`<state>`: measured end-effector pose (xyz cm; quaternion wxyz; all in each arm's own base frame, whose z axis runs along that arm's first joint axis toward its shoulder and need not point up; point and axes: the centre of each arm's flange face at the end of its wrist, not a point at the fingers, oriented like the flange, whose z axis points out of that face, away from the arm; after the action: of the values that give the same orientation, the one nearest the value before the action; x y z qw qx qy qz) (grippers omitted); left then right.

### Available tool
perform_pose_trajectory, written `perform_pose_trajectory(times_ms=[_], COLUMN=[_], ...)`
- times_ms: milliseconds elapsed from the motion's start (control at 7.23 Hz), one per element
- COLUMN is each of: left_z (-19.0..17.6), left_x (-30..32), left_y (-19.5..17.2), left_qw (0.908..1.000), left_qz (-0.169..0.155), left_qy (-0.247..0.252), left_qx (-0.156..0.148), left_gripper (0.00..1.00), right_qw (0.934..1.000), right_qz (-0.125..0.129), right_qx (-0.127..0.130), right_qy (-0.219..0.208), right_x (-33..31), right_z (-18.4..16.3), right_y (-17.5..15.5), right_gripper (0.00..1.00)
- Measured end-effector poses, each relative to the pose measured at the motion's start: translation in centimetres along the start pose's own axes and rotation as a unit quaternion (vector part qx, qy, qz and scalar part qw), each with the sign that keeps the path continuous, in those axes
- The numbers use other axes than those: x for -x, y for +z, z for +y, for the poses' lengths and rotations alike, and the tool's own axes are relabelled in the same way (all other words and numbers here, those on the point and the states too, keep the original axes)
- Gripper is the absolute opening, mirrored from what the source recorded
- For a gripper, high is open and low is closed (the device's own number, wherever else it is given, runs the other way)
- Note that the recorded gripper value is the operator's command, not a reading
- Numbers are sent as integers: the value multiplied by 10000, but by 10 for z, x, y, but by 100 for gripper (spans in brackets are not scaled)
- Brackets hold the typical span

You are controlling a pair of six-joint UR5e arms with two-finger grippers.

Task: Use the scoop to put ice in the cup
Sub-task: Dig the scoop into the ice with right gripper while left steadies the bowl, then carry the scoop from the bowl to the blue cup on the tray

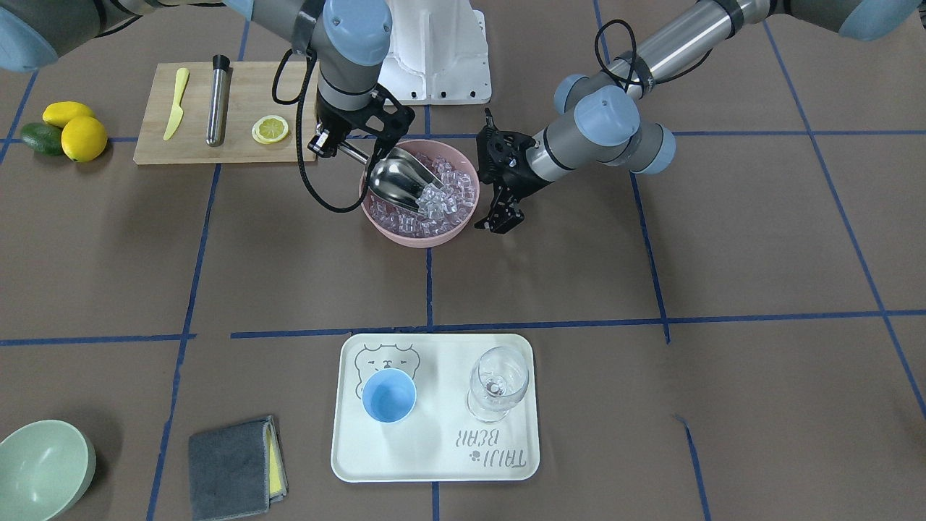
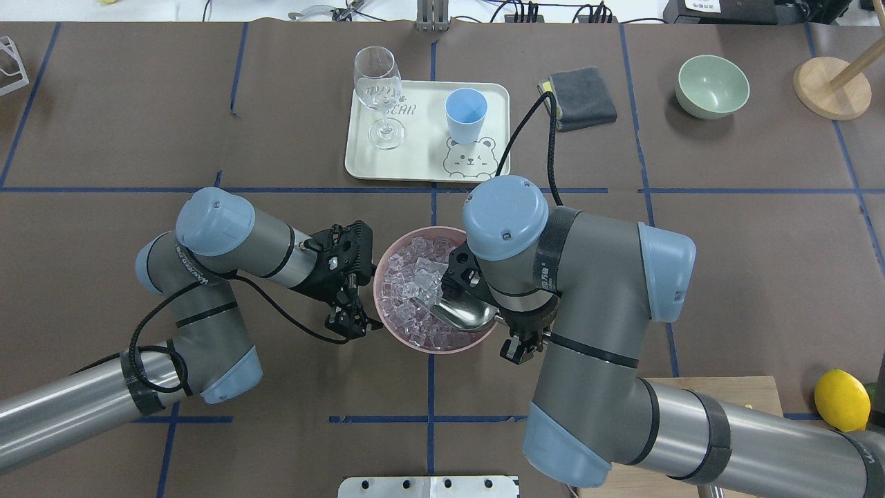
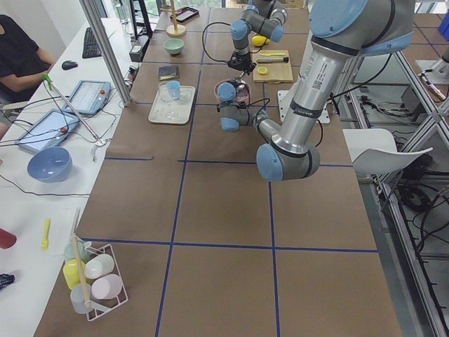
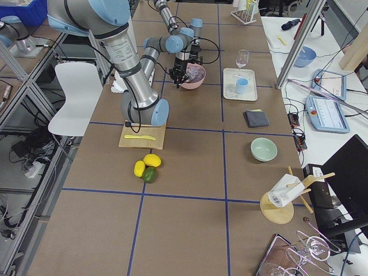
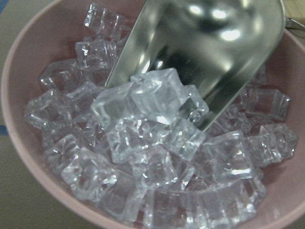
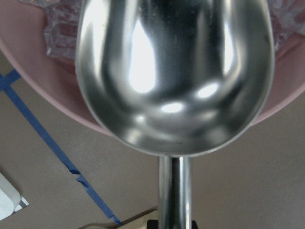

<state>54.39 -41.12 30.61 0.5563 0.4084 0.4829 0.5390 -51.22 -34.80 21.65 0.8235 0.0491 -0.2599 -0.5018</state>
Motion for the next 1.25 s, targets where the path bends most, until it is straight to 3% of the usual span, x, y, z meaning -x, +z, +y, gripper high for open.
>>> perform_pose_trajectory(times_ms=[830, 1246], left_z=[1, 0], left_x=[2, 3], left_y=[-2, -4], left_qw=[10000, 10000], left_qz=[-14, -28], left_qy=[-20, -16], left_qx=[1, -11], left_gripper=[100, 100], right_qw=[9988, 9949], right_qz=[-236, -343], right_qx=[-432, -935], right_qy=[73, 172], right_x=[-5, -10], right_z=[21, 35], right_y=[-8, -1], right_gripper=[0, 0])
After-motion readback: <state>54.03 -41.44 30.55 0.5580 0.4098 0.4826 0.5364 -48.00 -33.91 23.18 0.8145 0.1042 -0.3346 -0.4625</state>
